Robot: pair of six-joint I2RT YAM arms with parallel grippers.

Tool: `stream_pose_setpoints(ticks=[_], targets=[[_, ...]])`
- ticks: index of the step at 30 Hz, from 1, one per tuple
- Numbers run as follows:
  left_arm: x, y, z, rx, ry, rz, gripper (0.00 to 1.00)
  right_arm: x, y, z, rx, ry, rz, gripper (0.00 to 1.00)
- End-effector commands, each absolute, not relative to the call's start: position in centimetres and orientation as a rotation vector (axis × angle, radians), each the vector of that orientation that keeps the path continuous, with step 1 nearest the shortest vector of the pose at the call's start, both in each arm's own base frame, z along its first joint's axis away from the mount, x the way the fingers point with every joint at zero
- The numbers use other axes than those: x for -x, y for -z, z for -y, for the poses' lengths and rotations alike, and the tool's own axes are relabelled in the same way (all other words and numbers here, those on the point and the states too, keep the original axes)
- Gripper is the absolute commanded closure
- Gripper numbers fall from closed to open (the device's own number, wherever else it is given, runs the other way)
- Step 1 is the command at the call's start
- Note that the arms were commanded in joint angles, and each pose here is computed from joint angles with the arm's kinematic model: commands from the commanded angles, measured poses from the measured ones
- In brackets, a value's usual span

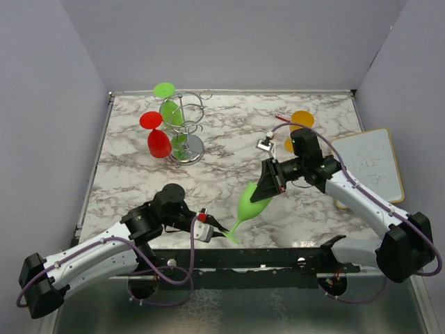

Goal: Take the wine glass off the wine glass rack

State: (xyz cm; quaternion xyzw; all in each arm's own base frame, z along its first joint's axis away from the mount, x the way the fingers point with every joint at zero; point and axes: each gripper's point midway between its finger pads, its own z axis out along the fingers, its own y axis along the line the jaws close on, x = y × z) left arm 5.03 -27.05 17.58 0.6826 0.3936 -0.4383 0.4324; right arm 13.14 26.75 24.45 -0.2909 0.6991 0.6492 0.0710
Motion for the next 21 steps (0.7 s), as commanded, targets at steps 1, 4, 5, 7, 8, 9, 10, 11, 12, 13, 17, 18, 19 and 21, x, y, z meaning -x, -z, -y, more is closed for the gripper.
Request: stream_pose_setpoints(ticks=[1, 4, 5, 7, 8, 9, 10, 11, 12, 13, 17, 18, 19, 21], targets=[[-7.9, -16.7, 26.7, -1.640, 0.948, -1.129, 0.75, -10.9, -26.7, -26.0, 0.949, -2.047, -2.033, 0.91], [-8.5, -17.2, 26.5, -1.616, 0.904, -1.135, 0.57, -11.0, -26.8, -26.0, 0.923, -2.010, -2.048, 0.99], [-8.7, -17.4, 26.4, -1.607, 0.890, -1.137, 0.50, -11.1, -26.6, -26.0, 0.921, -1.990, -2.052, 0.99], [-9.0, -18.0, 26.2, -1.593, 0.862, -1.132, 0.25, -11.6, -26.1, -26.1, 0.897, -1.927, -2.081, 0.99], [-9.1, -18.4, 26.1, -1.581, 0.848, -1.126, 0.07, -12.0, -25.7, -26.1, 0.884, -1.885, -2.098, 0.99], [-9.2, -18.9, 26.1, -1.572, 0.839, -1.117, 0.02, -12.5, -25.1, -26.1, 0.873, -1.827, -2.118, 0.99], [-9.3, -19.5, 26.0, -1.562, 0.832, -1.102, 0.01, -13.5, -24.1, -26.0, 0.830, -1.728, -2.173, 0.99], [-9.3, -20.0, 25.9, -1.549, 0.824, -1.088, 0.01, -14.5, -23.1, -25.8, 0.788, -1.615, -2.230, 0.99], [-9.4, -20.5, 25.8, -1.538, 0.813, -1.076, 0.01, -15.8, -22.2, -25.4, 0.752, -1.472, -2.277, 0.99], [-9.5, -21.1, 25.7, -1.523, 0.801, -1.060, 0.01, -17.2, -21.1, -24.7, 0.713, -1.327, -2.321, 0.99], [-10.1, -23.3, 25.1, -1.430, 0.738, -1.004, 0.01, -23.8, -17.1, -17.7, 0.360, -0.558, -2.463, 0.99], [-10.3, -23.9, 24.8, -1.404, 0.725, -0.991, 0.01, -24.9, -16.9, -15.9, 0.291, -0.418, -2.450, 0.99], [-10.4, -24.3, 24.6, -1.382, 0.713, -0.978, 0.01, -25.8, -16.9, -14.4, 0.234, -0.302, -2.430, 0.99], [-10.8, -25.2, 24.1, -1.334, 0.678, -0.965, 0.01, -27.2, -17.5, -11.9, 0.126, -0.124, -2.388, 0.99]])
